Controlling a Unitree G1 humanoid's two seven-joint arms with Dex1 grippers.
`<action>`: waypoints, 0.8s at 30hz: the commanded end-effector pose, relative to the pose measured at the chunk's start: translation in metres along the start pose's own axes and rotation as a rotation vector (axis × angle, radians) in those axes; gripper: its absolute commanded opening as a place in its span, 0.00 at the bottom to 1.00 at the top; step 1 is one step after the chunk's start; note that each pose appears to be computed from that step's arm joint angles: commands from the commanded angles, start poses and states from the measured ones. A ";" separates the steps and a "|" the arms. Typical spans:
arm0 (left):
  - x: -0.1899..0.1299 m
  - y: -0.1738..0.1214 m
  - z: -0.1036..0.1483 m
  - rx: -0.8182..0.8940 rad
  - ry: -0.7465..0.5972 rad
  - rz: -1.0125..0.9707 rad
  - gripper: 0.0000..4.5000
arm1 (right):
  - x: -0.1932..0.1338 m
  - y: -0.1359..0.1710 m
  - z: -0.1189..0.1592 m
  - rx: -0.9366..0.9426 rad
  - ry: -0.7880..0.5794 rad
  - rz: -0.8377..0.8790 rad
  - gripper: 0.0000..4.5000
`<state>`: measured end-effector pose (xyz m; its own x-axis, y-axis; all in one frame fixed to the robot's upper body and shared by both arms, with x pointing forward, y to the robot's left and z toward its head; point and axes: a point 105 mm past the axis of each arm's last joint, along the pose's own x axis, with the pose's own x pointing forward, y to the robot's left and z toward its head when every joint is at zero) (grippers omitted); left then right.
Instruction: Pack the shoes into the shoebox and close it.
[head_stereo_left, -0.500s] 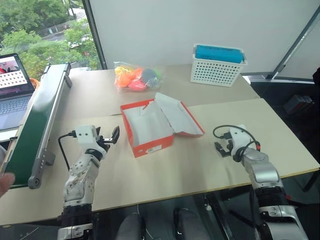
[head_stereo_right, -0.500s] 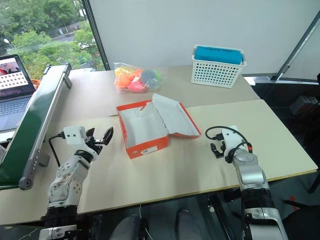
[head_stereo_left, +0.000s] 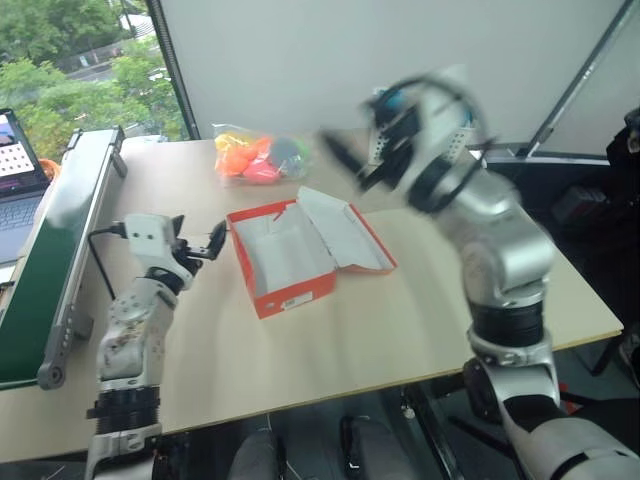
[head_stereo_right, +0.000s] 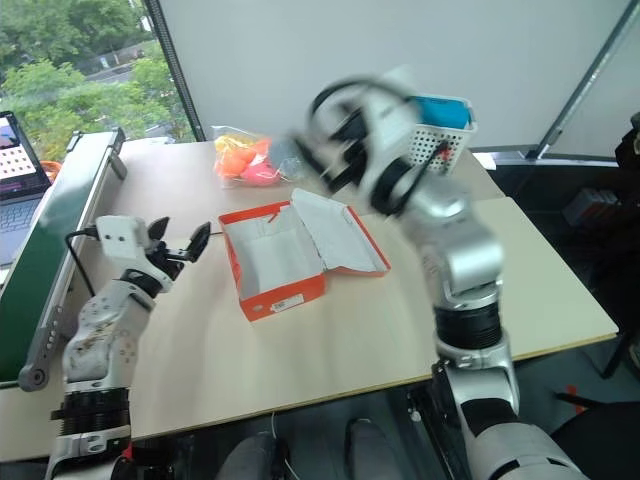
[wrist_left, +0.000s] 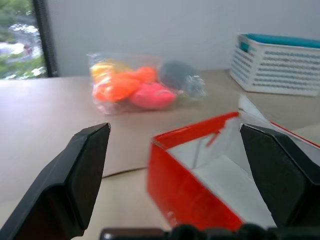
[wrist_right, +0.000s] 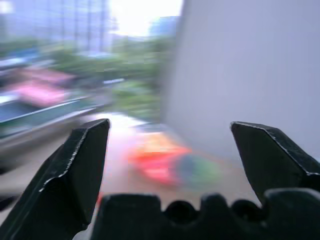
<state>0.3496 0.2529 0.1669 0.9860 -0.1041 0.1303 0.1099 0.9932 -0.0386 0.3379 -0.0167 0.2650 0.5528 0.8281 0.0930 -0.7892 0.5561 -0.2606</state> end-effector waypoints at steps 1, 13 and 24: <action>-0.025 0.036 0.037 0.068 -0.025 0.093 0.98 | -0.001 0.027 -0.024 0.003 0.084 0.211 1.00; -0.108 0.096 0.041 0.204 0.175 0.211 0.98 | 0.010 0.036 -0.066 -0.030 0.173 0.281 1.00; -0.103 0.098 0.029 0.194 0.210 0.198 0.98 | 0.008 0.014 -0.083 0.097 0.170 0.066 1.00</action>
<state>0.2514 0.3656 0.1656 0.9868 0.1197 -0.1087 -0.1070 0.9875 0.1157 0.3515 -0.0030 0.1705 0.5054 0.8536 -0.1261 -0.8605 0.4878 -0.1469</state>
